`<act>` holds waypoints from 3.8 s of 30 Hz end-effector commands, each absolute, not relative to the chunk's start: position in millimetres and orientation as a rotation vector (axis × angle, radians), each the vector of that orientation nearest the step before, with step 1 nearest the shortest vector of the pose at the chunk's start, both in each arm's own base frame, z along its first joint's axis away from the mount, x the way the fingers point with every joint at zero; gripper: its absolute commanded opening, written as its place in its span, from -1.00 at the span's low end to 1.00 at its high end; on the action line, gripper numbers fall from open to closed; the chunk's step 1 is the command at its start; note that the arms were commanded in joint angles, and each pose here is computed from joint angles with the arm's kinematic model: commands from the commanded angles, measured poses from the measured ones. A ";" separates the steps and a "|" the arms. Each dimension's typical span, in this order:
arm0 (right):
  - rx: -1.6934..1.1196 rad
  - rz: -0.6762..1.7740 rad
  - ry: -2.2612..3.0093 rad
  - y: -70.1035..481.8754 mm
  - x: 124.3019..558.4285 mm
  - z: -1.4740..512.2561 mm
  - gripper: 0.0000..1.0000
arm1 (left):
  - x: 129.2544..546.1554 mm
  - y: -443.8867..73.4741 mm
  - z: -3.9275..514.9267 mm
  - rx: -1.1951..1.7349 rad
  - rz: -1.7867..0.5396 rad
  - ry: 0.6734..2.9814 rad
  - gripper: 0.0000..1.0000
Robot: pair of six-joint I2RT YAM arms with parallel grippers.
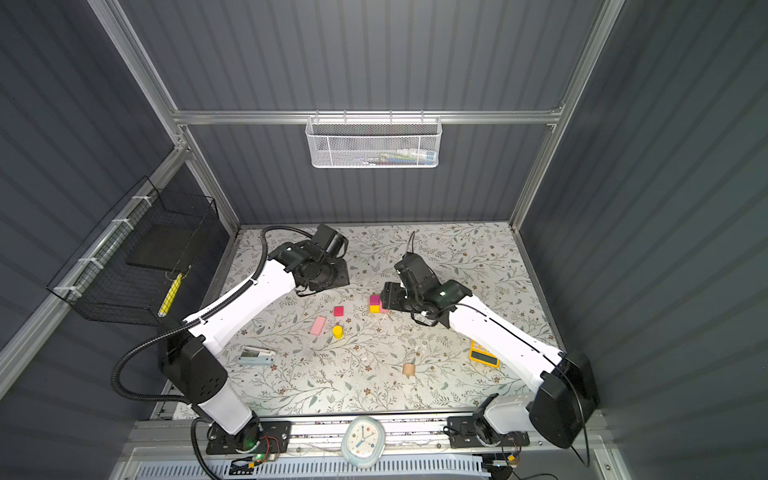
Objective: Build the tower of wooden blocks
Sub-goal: 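Move the right gripper down over the loose magenta cube beside the stack, then close the right gripper on the magenta cube and lift it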
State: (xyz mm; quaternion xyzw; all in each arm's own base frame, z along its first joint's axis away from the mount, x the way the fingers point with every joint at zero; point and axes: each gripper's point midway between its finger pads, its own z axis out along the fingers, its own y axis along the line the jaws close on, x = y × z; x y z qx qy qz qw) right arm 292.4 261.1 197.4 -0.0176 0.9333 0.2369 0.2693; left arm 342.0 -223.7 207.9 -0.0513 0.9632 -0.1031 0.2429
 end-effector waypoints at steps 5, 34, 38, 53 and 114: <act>-0.181 0.573 2.579 312.7 296.1 192.6 0.29 | 334.1 -175.3 219.0 -0.189 -0.222 2.569 0.20; -0.378 0.412 2.807 423.6 331.4 77.3 0.35 | 300.0 -82.7 207.2 -0.246 0.025 2.483 0.48; -0.371 0.387 2.817 425.6 335.2 67.1 0.33 | 299.8 -80.7 210.9 -0.237 0.029 2.467 0.49; -0.350 0.284 2.856 424.1 342.4 38.8 0.24 | 301.6 -80.8 201.4 -0.209 0.057 2.495 0.51; -0.351 0.389 2.686 411.9 346.4 140.2 -0.60 | 297.2 -76.5 203.8 -0.237 0.012 2.508 0.52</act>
